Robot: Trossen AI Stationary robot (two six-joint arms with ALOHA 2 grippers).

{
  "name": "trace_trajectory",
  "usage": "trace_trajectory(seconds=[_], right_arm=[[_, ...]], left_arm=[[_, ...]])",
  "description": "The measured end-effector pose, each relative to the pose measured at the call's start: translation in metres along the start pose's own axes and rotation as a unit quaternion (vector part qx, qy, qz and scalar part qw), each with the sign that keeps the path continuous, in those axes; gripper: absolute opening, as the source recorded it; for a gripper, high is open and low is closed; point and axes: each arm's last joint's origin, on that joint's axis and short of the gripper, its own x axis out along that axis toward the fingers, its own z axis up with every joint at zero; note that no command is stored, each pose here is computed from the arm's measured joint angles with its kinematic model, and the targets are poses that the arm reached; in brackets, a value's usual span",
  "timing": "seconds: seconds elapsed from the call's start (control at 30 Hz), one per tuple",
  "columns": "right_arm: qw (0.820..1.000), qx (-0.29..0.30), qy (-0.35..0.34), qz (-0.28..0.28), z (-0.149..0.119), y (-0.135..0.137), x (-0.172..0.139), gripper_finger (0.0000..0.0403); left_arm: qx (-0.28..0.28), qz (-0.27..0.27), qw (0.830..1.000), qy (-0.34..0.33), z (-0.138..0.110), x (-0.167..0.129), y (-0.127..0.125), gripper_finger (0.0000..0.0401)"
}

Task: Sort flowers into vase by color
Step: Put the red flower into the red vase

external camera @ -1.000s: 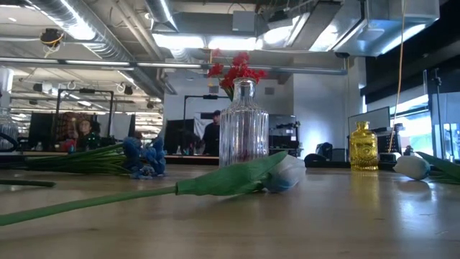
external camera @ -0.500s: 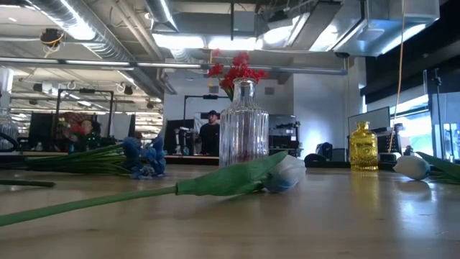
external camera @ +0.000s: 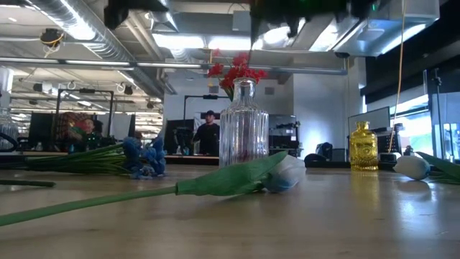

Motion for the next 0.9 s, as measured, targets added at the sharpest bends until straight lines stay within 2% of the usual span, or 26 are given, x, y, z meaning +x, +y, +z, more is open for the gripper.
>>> trace_trajectory(seconds=[0.1,0.23,0.3,0.4,0.6,0.77,0.9], right_arm=[[1.0,-0.013,-0.017,-0.017,-0.018,-0.026,0.001,0.0015],[0.998,-0.047,-0.015,-0.036,-0.039,-0.055,0.009,0.0014],[0.997,-0.066,-0.035,-0.032,-0.041,-0.065,0.013,0.001],[0.997,-0.061,-0.041,-0.019,-0.05,-0.075,0.017,0.0009],[0.998,-0.048,-0.029,-0.012,-0.063,-0.077,0.022,0.0017],[0.998,-0.061,-0.031,-0.013,-0.07,-0.079,0.025,0.001],[0.998,-0.056,-0.011,-0.023,-0.082,-0.08,0.028,0.0019]], left_arm=[[-0.027,0.054,0.998,0.005,-0.001,0.017,0.009,0.011],[-0.026,0.123,0.992,0.012,-0.002,0.04,0.024,0.011],[-0.029,0.152,0.988,0.011,-0.001,0.049,0.033,0.011],[-0.037,0.183,0.982,0.011,0.002,0.061,0.044,0.011],[-0.054,0.207,0.977,0.013,0.011,0.069,0.061,0.011],[-0.04,0.214,0.976,0.025,0.019,0.072,0.075,0.011],[-0.04,0.223,0.974,0.027,0.024,0.074,0.084,0.011]])
